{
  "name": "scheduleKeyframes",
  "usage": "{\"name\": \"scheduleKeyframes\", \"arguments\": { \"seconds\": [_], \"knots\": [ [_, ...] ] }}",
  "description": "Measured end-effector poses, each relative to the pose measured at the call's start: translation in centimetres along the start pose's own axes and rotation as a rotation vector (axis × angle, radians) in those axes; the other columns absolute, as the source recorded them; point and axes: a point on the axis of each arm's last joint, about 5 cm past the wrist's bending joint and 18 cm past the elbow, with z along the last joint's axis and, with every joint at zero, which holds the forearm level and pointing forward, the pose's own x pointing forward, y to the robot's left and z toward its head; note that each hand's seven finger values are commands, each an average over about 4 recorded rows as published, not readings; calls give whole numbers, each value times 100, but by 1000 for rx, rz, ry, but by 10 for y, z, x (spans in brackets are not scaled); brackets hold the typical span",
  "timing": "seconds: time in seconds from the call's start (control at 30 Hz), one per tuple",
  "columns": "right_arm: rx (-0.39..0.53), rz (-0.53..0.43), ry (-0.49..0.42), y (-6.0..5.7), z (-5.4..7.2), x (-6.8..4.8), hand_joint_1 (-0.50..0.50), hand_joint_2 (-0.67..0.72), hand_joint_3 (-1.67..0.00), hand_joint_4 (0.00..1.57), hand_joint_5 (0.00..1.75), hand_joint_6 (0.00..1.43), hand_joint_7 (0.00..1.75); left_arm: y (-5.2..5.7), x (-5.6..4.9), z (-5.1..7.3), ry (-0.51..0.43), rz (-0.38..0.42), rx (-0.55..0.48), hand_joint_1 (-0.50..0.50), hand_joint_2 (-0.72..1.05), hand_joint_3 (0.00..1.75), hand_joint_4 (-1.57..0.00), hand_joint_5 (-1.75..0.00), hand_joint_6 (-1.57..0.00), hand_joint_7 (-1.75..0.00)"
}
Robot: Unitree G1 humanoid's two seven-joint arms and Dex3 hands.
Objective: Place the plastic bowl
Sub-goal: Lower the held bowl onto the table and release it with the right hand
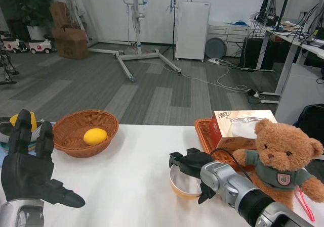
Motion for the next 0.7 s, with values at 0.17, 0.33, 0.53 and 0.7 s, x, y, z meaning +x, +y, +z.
{"name": "scheduleKeyframes", "arguments": {
  "seconds": [0.17,0.33,0.53,0.7],
  "knots": [
    [-17,1,31,10,-4,0,-46,-54,-159,154,165,137,154,0,0,0,1,2,-1,-48,-72,0,0,0,0,0],
    [-61,3,26,19,-1,1,-46,-54,-159,154,165,137,161,0,0,0,2,6,-6,-48,-72,0,0,0,0,0],
    [-94,25,-19,29,8,2,-46,-54,-159,153,165,137,161,1,0,-1,5,10,-8,-48,-72,2,0,0,0,0],
    [-88,28,-25,33,9,3,-46,-48,-159,141,114,133,168,1,-1,-1,7,12,-10,-48,-72,0,0,0,0,0]
  ]
}}
